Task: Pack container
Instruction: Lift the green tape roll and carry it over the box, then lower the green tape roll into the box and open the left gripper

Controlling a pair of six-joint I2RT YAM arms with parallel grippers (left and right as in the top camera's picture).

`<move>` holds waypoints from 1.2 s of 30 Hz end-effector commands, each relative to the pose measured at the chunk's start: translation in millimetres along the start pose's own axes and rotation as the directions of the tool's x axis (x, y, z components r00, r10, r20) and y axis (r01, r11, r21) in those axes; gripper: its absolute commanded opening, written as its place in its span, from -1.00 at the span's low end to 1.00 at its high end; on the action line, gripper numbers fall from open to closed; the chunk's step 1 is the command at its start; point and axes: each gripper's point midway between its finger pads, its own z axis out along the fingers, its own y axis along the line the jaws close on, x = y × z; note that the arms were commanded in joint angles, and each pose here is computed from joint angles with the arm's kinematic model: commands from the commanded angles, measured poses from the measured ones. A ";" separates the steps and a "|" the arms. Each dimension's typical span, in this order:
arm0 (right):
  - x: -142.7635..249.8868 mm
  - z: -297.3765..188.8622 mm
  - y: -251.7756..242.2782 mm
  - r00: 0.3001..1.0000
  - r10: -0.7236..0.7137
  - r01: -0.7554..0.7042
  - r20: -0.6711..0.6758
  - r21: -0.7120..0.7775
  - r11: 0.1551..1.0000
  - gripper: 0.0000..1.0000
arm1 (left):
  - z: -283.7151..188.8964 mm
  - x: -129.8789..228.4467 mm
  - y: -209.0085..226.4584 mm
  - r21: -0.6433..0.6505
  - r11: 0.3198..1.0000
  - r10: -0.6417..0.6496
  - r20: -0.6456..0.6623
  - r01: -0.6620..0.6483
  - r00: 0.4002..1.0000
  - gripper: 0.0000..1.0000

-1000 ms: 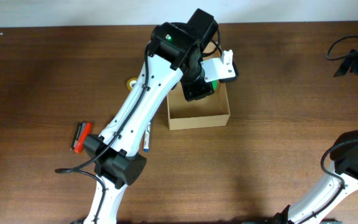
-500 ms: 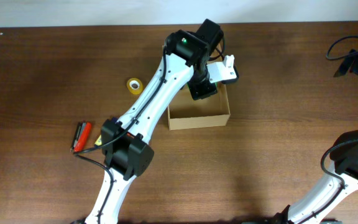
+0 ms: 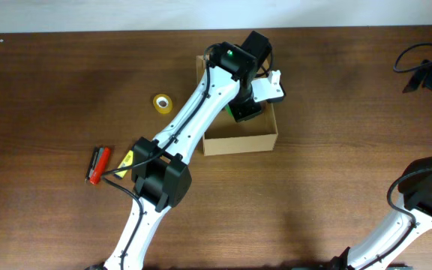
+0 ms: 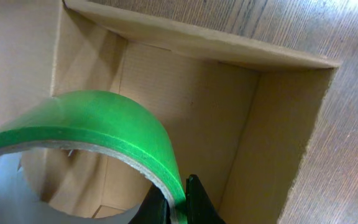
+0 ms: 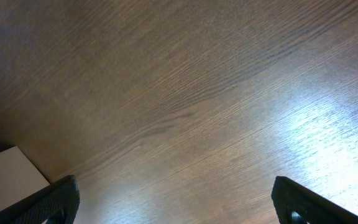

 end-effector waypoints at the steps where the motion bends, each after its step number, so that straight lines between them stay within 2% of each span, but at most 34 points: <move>1: 1.9 -12.2 5.0 1.000 -0.015 0.015 0.028 -0.016 1.000 0.99 | 10.2 0.0 -8.9 0.024 1.000 -0.004 -0.024 0.005 1.000 -0.97; 13: 1.9 -12.2 5.0 1.000 -0.015 0.015 0.028 -0.016 1.000 0.99 | 11.9 -3.8 -13.5 -0.007 1.000 0.023 -0.047 -0.023 0.999 -0.97; 16: 1.9 -12.2 5.0 1.000 -0.015 0.015 0.028 -0.016 1.000 0.99 | 7.7 -3.6 -5.2 -0.064 0.998 0.009 -0.063 -0.013 0.998 -0.97; 27: 1.9 -12.2 4.9 1.000 -0.015 0.015 0.028 -0.016 1.000 0.99 | -46.1 -24.8 9.7 -0.195 0.981 -0.006 0.043 0.014 0.999 -0.97; 32: 1.9 -12.2 5.0 1.000 -0.015 0.015 0.028 -0.016 1.000 0.99 | -49.1 -16.8 -3.6 -0.153 0.984 -0.085 0.024 0.088 0.996 -0.97; 36: 1.9 -12.3 4.8 1.000 -0.014 0.015 0.028 -0.016 1.000 0.99 | -47.3 -25.0 -27.5 -0.118 0.988 -0.094 0.018 0.096 0.995 -0.97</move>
